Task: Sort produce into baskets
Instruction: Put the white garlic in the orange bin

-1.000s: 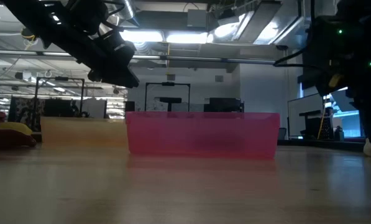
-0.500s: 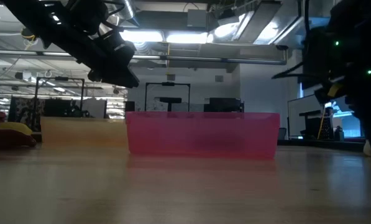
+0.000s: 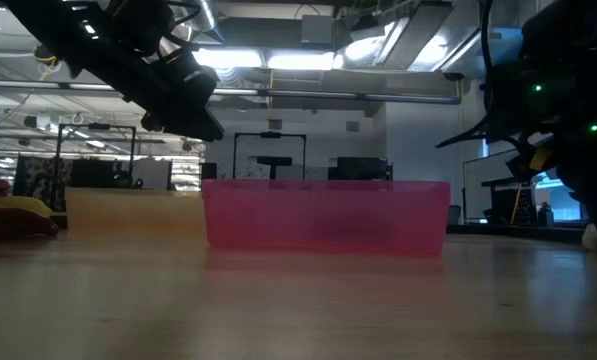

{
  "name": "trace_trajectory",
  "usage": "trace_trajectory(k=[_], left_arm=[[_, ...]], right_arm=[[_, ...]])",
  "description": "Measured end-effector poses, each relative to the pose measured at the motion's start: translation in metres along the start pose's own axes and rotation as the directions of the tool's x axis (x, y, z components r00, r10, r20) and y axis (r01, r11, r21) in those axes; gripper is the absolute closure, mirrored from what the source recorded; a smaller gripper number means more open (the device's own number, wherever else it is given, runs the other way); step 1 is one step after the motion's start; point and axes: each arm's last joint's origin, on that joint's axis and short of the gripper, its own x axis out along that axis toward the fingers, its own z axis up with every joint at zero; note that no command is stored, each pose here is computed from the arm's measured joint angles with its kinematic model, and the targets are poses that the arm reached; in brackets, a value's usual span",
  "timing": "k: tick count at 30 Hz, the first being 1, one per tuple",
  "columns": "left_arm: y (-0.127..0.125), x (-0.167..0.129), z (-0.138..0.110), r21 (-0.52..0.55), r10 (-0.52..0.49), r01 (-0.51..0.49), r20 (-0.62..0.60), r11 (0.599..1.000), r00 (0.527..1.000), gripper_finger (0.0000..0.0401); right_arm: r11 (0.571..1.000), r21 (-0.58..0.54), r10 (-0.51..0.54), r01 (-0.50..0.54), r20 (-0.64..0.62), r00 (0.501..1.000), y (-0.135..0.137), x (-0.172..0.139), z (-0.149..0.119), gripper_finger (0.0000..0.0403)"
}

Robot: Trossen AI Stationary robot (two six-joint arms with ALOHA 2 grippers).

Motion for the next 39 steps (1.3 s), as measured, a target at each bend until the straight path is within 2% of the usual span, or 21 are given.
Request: trace_trajectory(k=[3,6,10,14,22,25,29,39], left_arm=[[0.0,0.0,0.0,-0.001,0.0,0.0,0.0,1.0,1.0,0.0276],[0.0,0.0,0.0,-0.011,0.0,0.0,0.0,1.0,1.0,0.0276],[0.0,0.0,0.0,-0.012,-0.002,0.002,0.0,1.0,1.0,0.0276],[-0.002,0.0,0.0,-0.012,-0.07,0.07,-0.013,0.998,0.997,0.0276],[-0.009,-0.003,-0.001,-0.006,-0.177,0.177,-0.028,0.984,0.984,0.0276],[-0.015,-0.006,0.0,-0.002,-0.223,0.223,-0.005,0.975,0.975,0.0276],[-0.026,-0.011,0.005,0.032,-0.324,0.323,0.048,0.946,0.945,0.0276],[-0.05,-0.028,0.012,0.107,-0.527,0.516,0.146,0.85,0.837,0.0276]], right_arm=[[1.0,-0.02,-0.002,0.002,0.001,1.0,0.0,0.0,0.0,0.0277],[0.999,-0.047,0.008,-0.007,0.01,1.0,0.001,-0.004,0.002,0.0295],[0.996,-0.074,0.051,-0.046,0.057,0.997,0.006,-0.02,0.01,0.0294],[0.991,-0.103,0.103,-0.087,0.153,0.983,0.008,-0.045,0.019,0.0291],[0.983,-0.132,0.17,-0.127,0.396,0.902,0.007,-0.1,0.034,0.0291],[0.972,-0.173,0.227,-0.161,0.49,0.842,0.01,-0.115,0.041,0.029],[0.945,-0.264,0.318,-0.192,0.615,0.721,0.019,-0.129,0.054,0.029],[0.892,-0.427,0.451,-0.147,0.829,0.331,0.032,-0.167,0.076,0.029]])
